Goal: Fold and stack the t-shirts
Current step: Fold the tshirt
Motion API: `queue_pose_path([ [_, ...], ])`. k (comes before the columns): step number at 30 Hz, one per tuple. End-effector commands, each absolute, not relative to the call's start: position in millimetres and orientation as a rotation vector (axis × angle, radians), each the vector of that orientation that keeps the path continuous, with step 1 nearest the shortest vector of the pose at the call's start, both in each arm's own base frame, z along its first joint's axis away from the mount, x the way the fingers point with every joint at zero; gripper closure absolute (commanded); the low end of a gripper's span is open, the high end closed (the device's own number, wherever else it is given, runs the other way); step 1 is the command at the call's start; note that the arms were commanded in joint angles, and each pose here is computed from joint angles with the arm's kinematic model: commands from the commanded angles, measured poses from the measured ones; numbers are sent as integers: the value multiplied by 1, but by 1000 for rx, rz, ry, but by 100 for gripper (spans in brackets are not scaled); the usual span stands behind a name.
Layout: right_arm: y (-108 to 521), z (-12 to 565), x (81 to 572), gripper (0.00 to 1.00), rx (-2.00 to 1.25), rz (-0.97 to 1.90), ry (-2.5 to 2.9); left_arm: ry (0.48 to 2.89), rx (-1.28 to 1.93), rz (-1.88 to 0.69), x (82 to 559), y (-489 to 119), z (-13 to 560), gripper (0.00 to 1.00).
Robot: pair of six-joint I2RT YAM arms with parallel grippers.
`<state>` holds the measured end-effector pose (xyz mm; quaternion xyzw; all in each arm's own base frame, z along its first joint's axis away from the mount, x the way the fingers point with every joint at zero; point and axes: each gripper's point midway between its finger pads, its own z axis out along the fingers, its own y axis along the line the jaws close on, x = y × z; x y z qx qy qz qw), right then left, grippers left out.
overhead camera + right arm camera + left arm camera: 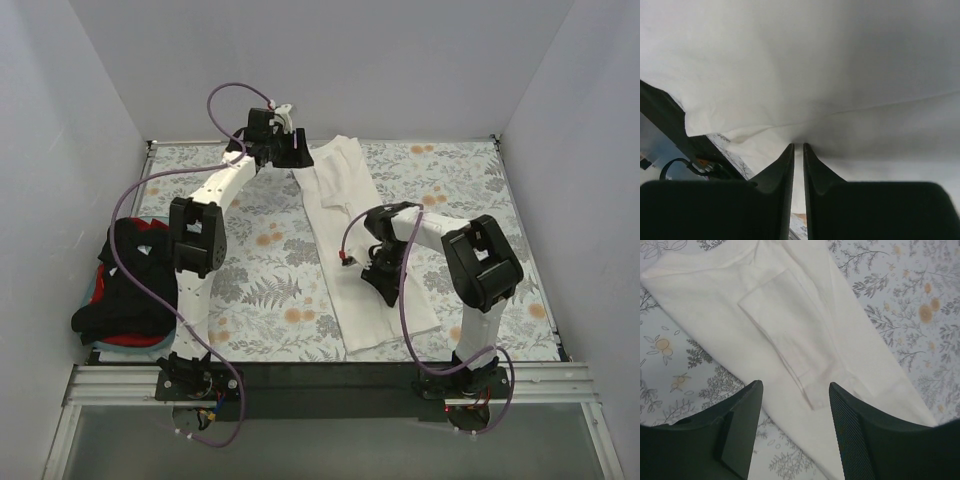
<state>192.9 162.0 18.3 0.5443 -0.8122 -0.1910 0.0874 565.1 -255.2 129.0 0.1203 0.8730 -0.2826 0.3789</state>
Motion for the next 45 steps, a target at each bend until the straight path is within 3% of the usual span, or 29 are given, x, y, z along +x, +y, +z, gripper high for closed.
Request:
queue_pose_path([
  [1, 174, 7, 168, 82, 1621, -607, -2337, 2146, 299, -769, 547, -247, 188, 45],
  [9, 260, 24, 122, 82, 1635, -873, -2207, 2271, 306, -839, 507, -231, 159, 47],
  [14, 309, 78, 127, 77, 1650, -1137, -2198, 2375, 339, -934, 484, -239, 129, 53],
  [18, 317, 137, 178, 71, 1704, -1330, -2339, 2420, 394, -961, 468, -249, 114, 57],
  [21, 296, 146, 238, 70, 1627, -1320, -2546, 2444, 419, -972, 458, -258, 105, 57],
  [24, 271, 128, 309, 74, 1485, -1144, -2793, 2459, 417, -979, 455, -264, 97, 61],
  [27, 257, 113, 372, 89, 1374, -1059, -2969, 2480, 410, -1001, 452, -270, 89, 67],
  [29, 246, 107, 405, 92, 1347, -966, -3077, 2498, 414, -1014, 446, -274, 83, 69],
  [37, 238, 53, 453, 96, 1236, -777, -3186, 2599, 384, -898, 443, -267, 40, 78],
  [45, 223, 12, 482, 97, 1106, -685, -3268, 2647, 294, -861, 481, -253, -3, 83],
])
